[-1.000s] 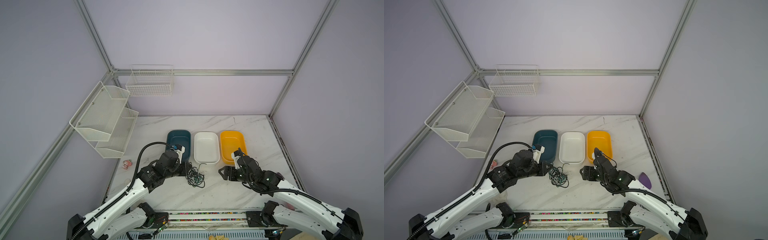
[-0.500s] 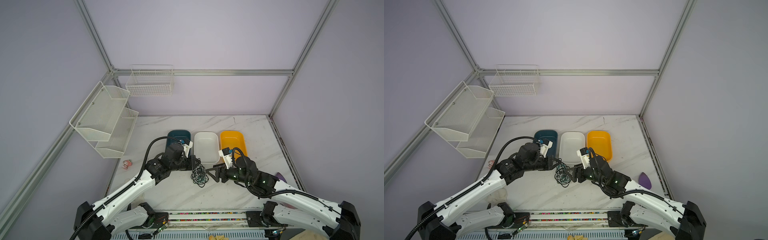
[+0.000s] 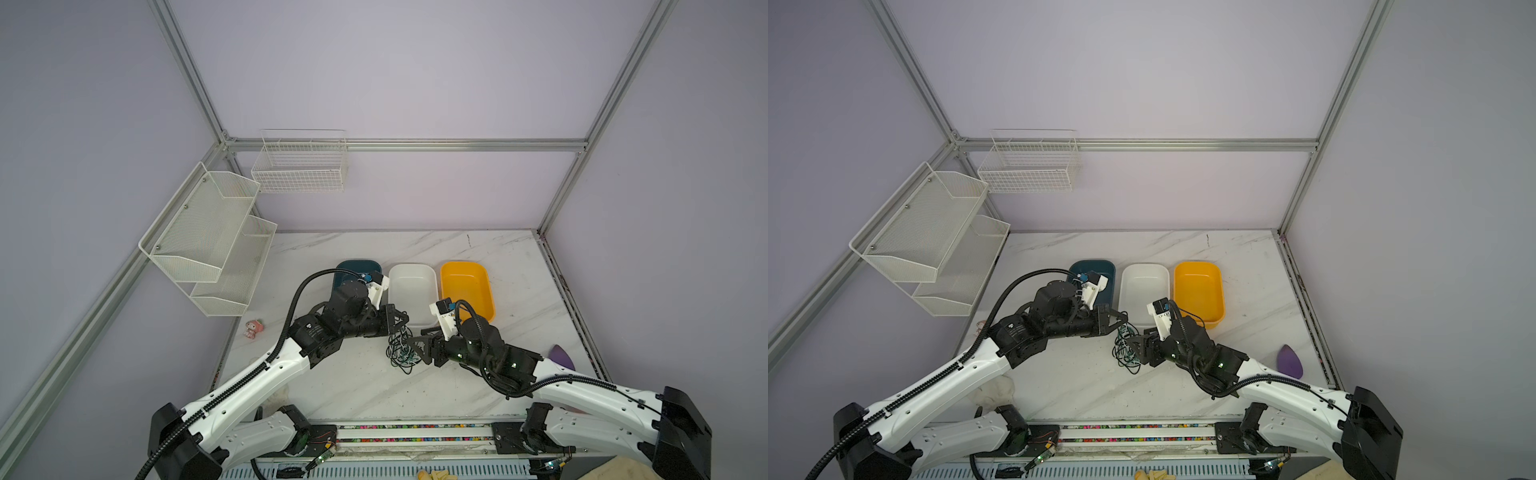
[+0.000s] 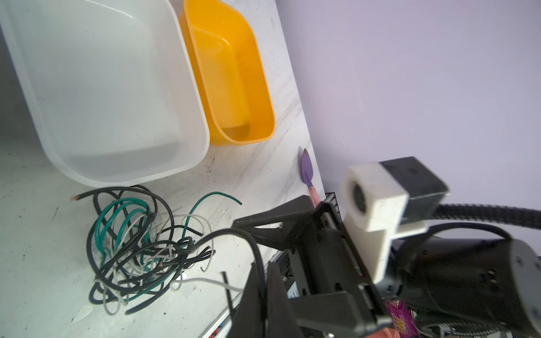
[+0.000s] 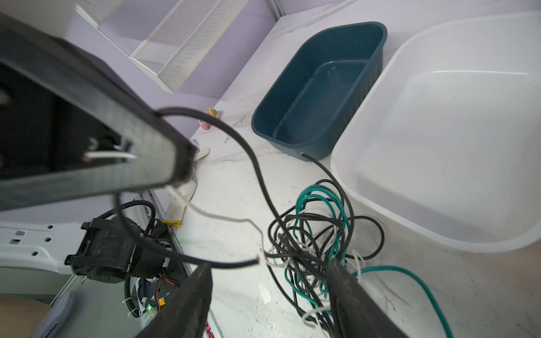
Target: Untangle the cables
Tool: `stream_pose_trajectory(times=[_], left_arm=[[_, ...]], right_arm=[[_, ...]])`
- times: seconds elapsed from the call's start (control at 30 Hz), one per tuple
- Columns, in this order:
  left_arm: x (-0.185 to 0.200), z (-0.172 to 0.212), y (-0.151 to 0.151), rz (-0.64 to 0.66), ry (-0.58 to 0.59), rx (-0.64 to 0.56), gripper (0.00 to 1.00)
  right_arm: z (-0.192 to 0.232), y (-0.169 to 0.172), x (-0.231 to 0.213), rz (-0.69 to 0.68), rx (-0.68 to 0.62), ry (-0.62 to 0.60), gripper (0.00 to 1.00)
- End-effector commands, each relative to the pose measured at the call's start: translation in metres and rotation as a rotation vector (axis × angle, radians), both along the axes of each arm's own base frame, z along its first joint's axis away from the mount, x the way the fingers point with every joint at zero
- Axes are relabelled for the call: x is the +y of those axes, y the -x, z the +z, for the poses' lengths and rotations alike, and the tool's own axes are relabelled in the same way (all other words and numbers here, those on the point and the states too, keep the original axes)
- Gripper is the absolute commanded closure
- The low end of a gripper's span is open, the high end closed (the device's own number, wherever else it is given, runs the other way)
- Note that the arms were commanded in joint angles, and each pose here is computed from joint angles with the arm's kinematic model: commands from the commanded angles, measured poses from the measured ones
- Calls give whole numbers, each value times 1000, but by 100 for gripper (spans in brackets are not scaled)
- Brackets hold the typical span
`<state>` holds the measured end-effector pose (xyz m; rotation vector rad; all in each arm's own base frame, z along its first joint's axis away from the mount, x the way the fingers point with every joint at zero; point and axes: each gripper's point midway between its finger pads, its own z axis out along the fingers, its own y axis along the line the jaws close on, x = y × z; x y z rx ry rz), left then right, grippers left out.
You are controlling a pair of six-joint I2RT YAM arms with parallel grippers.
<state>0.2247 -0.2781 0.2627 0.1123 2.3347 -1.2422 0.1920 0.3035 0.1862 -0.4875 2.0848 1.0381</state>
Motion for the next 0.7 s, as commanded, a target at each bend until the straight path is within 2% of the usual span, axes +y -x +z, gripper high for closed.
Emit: stream_pose_trajectory(times=[0.0,0.2,0.47,0.67], left_arm=[[-12,99,7,-42,198,-166,100],[-14,117,12,-51,233,-189,100],[-12,127,15,-40,254,-206,100],[1,138,15,3,228,-243,100]], right_arm=[[-8,-5,3,-19,-35,7,42],[-10,-10,-5,-83,-96,8,50],[-33,-14,-10,-119,-72,57,77],[-53,-15,-23,-179,-22,106,91]])
